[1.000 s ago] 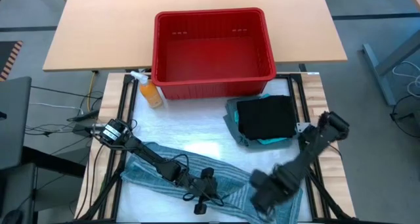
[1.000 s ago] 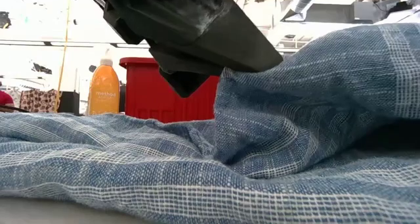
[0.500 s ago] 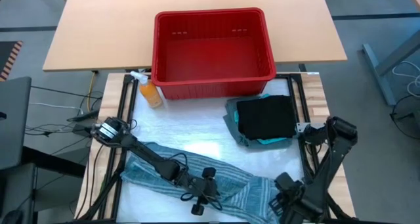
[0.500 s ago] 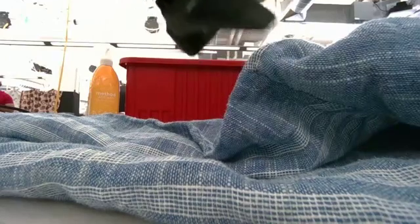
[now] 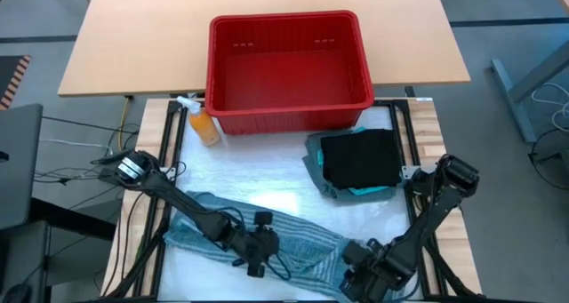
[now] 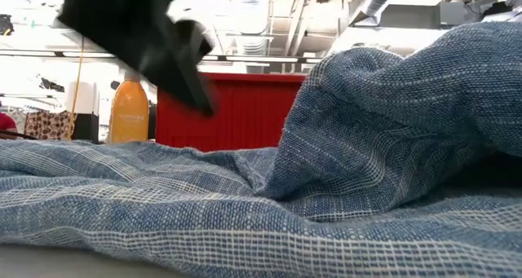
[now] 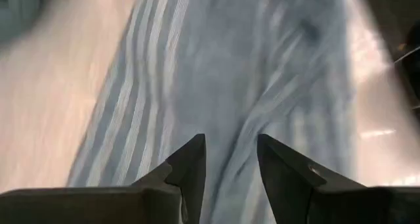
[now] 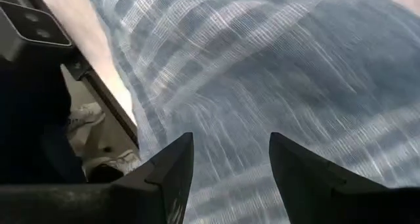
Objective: Fold Laundry from Bin
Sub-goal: Fold the blue patterned polo
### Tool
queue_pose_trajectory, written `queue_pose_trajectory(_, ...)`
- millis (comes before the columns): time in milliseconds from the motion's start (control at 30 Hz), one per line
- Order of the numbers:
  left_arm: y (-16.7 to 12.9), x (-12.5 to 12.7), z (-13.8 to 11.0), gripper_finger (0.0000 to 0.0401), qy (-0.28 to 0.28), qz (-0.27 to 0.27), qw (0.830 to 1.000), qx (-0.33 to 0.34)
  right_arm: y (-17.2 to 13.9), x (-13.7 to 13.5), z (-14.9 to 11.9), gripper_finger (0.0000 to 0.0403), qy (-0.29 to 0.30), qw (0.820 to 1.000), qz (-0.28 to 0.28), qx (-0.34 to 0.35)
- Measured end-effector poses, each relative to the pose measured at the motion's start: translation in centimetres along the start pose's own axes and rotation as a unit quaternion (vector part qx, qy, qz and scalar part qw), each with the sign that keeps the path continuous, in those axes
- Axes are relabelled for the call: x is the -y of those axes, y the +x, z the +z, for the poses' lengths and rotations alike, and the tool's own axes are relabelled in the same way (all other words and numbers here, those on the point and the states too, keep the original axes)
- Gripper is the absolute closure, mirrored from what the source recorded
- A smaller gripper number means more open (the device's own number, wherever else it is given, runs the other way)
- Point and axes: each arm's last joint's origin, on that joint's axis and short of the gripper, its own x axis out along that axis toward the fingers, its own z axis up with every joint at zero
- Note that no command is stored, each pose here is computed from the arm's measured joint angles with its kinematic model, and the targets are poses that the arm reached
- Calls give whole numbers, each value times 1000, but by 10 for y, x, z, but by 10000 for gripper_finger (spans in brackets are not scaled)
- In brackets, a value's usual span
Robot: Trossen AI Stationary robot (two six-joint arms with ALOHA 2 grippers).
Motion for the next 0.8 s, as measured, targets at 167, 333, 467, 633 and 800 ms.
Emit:
queue_pose_trajectory(167,0,-21,-30,274,-65,17,997,-22,3,1,5,182,-37,999,-9,-1)
queue_pose_trajectory(333,7,-35,-68,274,-140,-5,989,-40,14,1,13,182,-59,998,-16,-13)
queue_pose_trajectory(467,10,-42,-87,274,-179,5,983,-36,44,6,22,182,-81,995,-29,-46)
queue_pose_trajectory(633,14,-57,-92,274,-206,36,978,-26,65,22,33,182,-91,986,-95,-101)
queue_pose_trajectory(800,19,-81,-85,274,-207,72,976,-6,61,39,58,182,-122,973,-158,-117)
